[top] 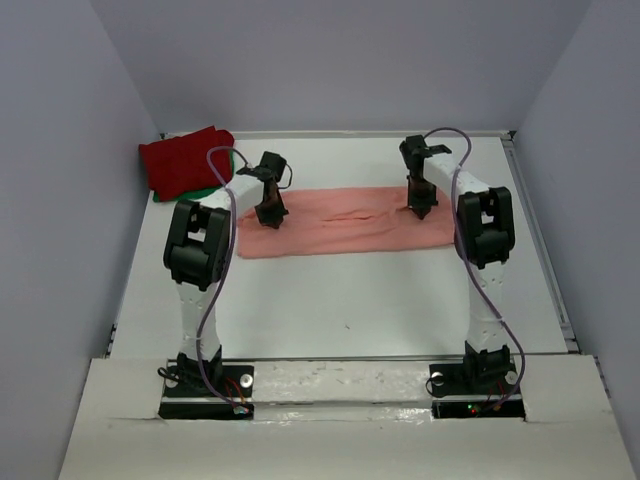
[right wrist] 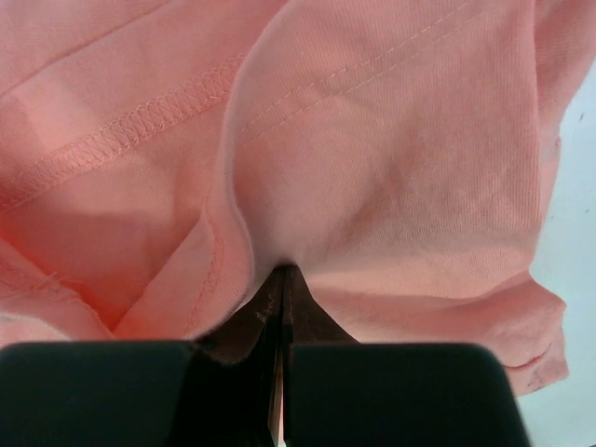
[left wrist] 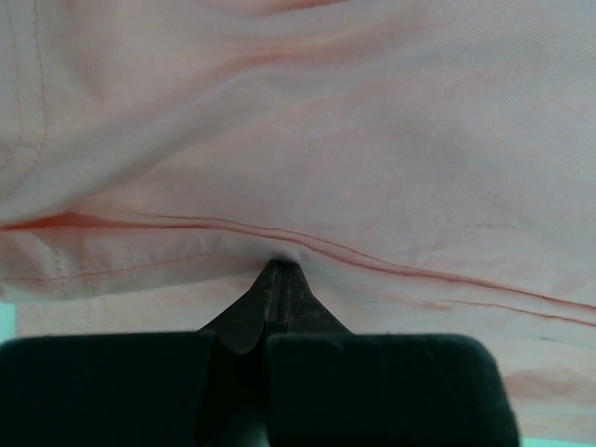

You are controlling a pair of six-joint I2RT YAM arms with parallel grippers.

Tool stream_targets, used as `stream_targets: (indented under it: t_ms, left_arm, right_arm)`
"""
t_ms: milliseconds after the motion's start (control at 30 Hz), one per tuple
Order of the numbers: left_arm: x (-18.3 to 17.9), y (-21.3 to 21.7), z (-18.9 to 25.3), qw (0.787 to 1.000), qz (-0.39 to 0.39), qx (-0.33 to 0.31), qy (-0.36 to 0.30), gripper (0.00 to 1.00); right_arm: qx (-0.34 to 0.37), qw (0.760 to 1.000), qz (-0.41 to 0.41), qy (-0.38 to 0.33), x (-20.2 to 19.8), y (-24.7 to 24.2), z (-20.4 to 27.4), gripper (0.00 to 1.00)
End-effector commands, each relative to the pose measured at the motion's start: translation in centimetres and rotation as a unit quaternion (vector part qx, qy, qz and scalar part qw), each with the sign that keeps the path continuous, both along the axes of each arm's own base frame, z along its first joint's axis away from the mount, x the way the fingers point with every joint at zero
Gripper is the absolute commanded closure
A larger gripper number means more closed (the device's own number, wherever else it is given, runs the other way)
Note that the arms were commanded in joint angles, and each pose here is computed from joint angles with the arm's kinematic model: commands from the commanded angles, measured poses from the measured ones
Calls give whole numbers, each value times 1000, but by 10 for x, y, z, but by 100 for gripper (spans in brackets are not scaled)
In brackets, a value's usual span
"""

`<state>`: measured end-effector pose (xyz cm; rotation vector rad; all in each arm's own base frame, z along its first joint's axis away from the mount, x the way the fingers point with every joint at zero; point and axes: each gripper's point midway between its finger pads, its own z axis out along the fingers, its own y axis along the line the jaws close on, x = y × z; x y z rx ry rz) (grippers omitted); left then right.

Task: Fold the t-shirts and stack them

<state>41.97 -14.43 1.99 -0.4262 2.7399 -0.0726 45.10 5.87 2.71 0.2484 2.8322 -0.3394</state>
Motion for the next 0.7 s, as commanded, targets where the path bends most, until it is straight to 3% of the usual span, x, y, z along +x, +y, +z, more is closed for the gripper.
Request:
stream_targets:
  t_ms: [0,367,667]
  left_arm:
    - [-83,-6,-42,992,-6,2,129,100]
    - [-147,-56,-41,986,-46,-27,155,100]
    - [-176,-114,-25,982,-98,-37,154,100]
  right_arm:
    - [21,999,25,2,17,7,-12,100]
    - [51,994,94,26,44,25,-35,100]
    - [118,984,130,-24,77,55,-10,100]
